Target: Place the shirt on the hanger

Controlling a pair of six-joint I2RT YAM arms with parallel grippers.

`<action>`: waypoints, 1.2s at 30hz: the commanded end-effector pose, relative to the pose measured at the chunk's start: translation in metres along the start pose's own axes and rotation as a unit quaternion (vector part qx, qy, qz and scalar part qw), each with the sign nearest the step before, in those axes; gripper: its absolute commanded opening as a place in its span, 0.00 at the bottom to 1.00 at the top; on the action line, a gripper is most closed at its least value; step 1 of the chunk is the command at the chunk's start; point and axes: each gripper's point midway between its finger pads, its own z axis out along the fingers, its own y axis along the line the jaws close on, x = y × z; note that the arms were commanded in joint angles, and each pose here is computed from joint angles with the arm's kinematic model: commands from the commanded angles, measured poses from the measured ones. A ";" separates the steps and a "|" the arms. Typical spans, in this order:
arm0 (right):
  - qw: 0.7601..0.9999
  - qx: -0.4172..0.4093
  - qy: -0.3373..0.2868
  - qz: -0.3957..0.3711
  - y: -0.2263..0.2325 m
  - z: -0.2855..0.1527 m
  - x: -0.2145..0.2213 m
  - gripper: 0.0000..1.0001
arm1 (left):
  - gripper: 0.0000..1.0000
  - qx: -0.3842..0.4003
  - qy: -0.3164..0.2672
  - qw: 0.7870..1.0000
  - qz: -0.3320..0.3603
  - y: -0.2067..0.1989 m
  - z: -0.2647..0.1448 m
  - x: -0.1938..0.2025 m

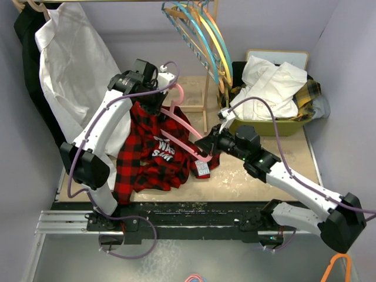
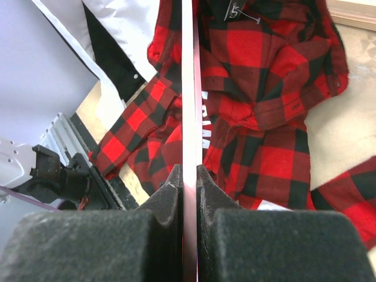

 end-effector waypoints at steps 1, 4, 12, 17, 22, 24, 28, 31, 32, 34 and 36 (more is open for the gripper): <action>0.993 -0.083 -0.079 -0.012 0.033 0.016 -0.041 0.00 | 0.04 0.028 -0.061 0.998 0.012 -0.021 -0.040 -0.023; 0.992 -0.097 -0.084 -0.003 0.037 0.026 -0.044 0.00 | 0.04 0.026 -0.071 0.997 0.017 -0.022 -0.048 -0.023; 0.987 -0.098 -0.126 0.009 0.030 0.042 -0.051 0.00 | 0.06 0.027 -0.061 0.998 0.019 -0.024 -0.042 -0.004; 0.985 -0.070 -0.155 0.024 0.009 0.042 -0.039 0.00 | 0.33 0.009 -0.028 0.999 0.040 -0.012 -0.022 0.027; 0.988 -0.073 -0.138 0.010 -0.004 0.057 -0.012 0.00 | 0.99 0.067 -0.088 0.991 0.072 -0.002 -0.043 0.018; 0.988 -0.082 -0.132 -0.001 -0.005 0.062 -0.003 0.00 | 0.99 0.069 -0.126 0.984 0.103 0.008 -0.066 0.002; 0.986 -0.101 -0.127 -0.030 -0.004 0.070 0.006 0.00 | 0.99 0.092 -0.160 0.960 0.210 0.005 -0.089 -0.014; 0.982 -0.129 -0.129 -0.057 0.002 0.071 0.009 0.00 | 0.99 0.129 -0.168 0.941 0.265 -0.005 -0.088 -0.014; 0.980 -0.136 -0.131 -0.066 0.004 0.070 0.011 0.00 | 0.99 0.147 -0.166 0.934 0.280 -0.009 -0.085 -0.012; 0.976 -0.144 -0.141 -0.083 0.006 0.067 0.010 0.00 | 0.99 0.194 -0.154 0.919 0.306 -0.018 -0.081 -0.006; 0.971 -0.148 -0.156 -0.102 0.007 0.062 0.007 0.00 | 0.99 0.235 -0.145 0.906 0.320 -0.024 -0.074 -0.002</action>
